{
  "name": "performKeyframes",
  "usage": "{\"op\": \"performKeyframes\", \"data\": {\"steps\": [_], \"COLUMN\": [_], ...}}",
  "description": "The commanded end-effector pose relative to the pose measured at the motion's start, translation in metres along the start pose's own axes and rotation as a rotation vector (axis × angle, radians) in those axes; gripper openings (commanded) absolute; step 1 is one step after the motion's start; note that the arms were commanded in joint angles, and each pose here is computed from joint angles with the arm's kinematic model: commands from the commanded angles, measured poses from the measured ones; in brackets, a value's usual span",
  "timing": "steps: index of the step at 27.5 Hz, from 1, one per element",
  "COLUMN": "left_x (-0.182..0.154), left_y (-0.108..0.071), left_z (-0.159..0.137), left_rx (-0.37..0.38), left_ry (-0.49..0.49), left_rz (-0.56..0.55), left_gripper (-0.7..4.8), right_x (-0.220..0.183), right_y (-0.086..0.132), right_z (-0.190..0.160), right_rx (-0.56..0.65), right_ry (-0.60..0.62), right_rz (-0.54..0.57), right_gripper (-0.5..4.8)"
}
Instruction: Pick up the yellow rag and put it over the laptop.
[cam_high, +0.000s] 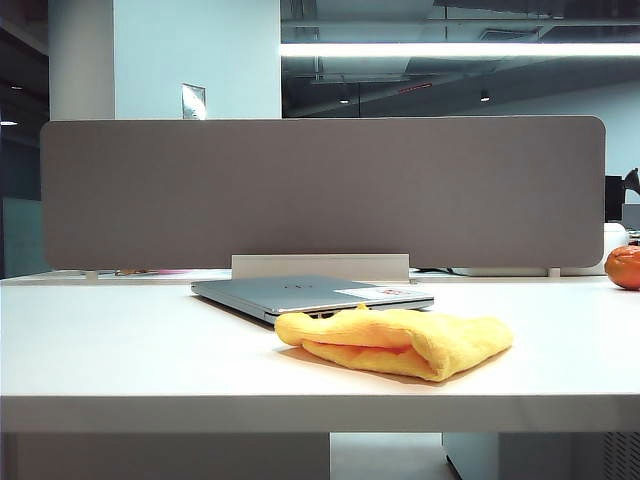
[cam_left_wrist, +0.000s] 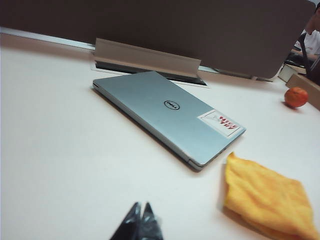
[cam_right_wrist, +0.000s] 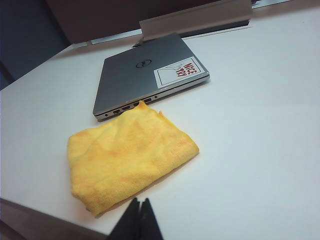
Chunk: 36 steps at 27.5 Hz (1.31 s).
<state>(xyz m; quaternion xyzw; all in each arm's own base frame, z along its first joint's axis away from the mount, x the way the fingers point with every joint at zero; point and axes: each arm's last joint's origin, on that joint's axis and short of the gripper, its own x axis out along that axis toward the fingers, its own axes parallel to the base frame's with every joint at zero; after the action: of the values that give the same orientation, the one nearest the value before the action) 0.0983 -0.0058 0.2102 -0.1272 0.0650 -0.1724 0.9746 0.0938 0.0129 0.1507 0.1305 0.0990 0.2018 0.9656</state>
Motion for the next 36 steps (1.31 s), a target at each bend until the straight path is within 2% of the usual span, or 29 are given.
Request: {"op": "performKeyframes", "data": {"steps": [1,4,8,11,16,19,25,30,32,33,35,36], "left_x": [0.008,0.02,0.06,0.087,0.117,0.129,0.143,0.152,0.156,0.16,0.165,0.166], "left_y": [-0.004,-0.007,-0.017,-0.028,-0.045,-0.059,-0.087,-0.107,-0.112,-0.116,-0.116,-0.115], "left_z": [0.02,0.032,0.045,0.044,0.029,0.015,-0.014,-0.041,-0.05,-0.058,-0.066,-0.069], "left_rx": [-0.04,-0.056,-0.08,-0.086,-0.14,-0.144,-0.184,-0.248,-0.28,-0.329,-0.393,-0.418], "left_ry": [0.03,0.084,0.232,0.316,0.394,0.434,0.52,0.581,0.599,0.619,0.641,0.649], "left_rz": [-0.025,-0.047,-0.138,-0.201,-0.23,-0.245,-0.246,-0.231,-0.237,-0.229,-0.208,-0.196], "left_gripper": [-0.06,-0.06,-0.06,-0.06,-0.06,-0.06,-0.06,-0.02,0.39,1.58,2.35,2.47], "right_x": [0.0,0.0,0.0,0.0,0.0,0.0,0.0,0.0,0.0,0.0,0.0,0.0], "right_y": [0.0,0.0,0.0,0.0,0.0,0.0,0.0,0.0,0.0,0.0,0.0,0.0], "right_z": [0.0,0.0,0.0,0.0,0.0,0.0,0.0,0.0,0.0,0.0,0.001,0.001], "right_rx": [-0.001,-0.001,-0.002,-0.002,-0.003,-0.003,-0.003,-0.003,-0.003,-0.003,-0.003,-0.003], "right_ry": [-0.007,-0.007,-0.008,-0.009,-0.01,-0.01,-0.011,-0.011,-0.011,-0.011,-0.012,-0.012], "right_rz": [0.007,0.007,0.006,0.006,0.006,0.006,0.006,0.006,0.007,0.007,0.007,0.007], "right_gripper": [-0.06,-0.06,-0.06,-0.06,-0.06,-0.06,-0.06,-0.06,-0.06,-0.06,-0.06,-0.06]}}
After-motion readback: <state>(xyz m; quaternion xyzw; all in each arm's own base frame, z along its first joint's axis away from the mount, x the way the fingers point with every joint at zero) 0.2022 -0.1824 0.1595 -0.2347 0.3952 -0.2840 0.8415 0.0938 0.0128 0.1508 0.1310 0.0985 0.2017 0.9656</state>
